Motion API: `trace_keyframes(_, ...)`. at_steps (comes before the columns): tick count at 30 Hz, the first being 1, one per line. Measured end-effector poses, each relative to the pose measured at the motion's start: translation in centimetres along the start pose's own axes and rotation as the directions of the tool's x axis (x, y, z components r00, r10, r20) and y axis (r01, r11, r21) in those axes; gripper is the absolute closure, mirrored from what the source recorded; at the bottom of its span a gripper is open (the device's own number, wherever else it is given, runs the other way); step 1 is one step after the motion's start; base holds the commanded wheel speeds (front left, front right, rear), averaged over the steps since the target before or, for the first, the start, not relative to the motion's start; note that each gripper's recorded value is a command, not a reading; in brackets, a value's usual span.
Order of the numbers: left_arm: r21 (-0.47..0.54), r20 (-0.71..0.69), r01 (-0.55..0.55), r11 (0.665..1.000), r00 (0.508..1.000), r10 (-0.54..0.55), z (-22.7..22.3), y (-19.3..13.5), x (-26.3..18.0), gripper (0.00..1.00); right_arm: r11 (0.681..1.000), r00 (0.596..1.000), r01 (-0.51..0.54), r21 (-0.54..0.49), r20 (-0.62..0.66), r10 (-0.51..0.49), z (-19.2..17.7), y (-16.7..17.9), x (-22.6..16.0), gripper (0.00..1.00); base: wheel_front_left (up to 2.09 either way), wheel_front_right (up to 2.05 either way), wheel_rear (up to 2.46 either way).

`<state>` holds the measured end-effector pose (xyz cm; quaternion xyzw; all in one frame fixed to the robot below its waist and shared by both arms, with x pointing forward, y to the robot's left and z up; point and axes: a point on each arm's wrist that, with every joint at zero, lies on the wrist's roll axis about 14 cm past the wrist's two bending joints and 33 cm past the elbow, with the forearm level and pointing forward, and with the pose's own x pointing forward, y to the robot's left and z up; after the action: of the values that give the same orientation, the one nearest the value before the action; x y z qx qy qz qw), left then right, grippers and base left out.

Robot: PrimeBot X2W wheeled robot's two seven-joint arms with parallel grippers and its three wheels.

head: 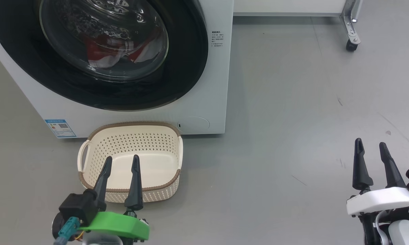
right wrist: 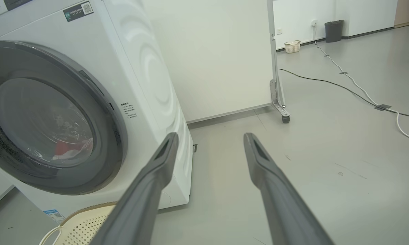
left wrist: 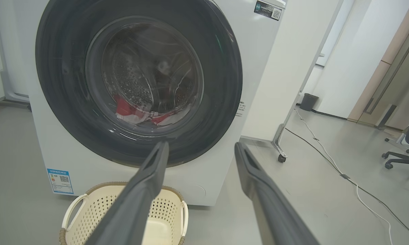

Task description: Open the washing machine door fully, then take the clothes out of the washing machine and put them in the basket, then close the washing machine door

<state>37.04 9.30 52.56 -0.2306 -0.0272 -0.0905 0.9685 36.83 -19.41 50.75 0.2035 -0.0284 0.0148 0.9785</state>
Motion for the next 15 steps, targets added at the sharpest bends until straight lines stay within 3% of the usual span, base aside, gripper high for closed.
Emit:
trace_keyframes(9,0.127,0.004,0.040,0.991,0.999,-0.041,-0.6,-1.5,-0.1,0.00,0.989,0.999,-0.042,-0.139,-0.026,0.039,-1.0,0.6,-0.3,0.00,0.00,0.00,0.00)
trace_keyframes(15,0.135,-0.014,0.039,0.990,0.999,-0.037,-1.2,-1.6,-0.2,0.00,0.988,0.999,-0.039,-0.149,-0.043,0.033,-1.6,0.4,-0.5,0.00,0.00,0.00,0.00)
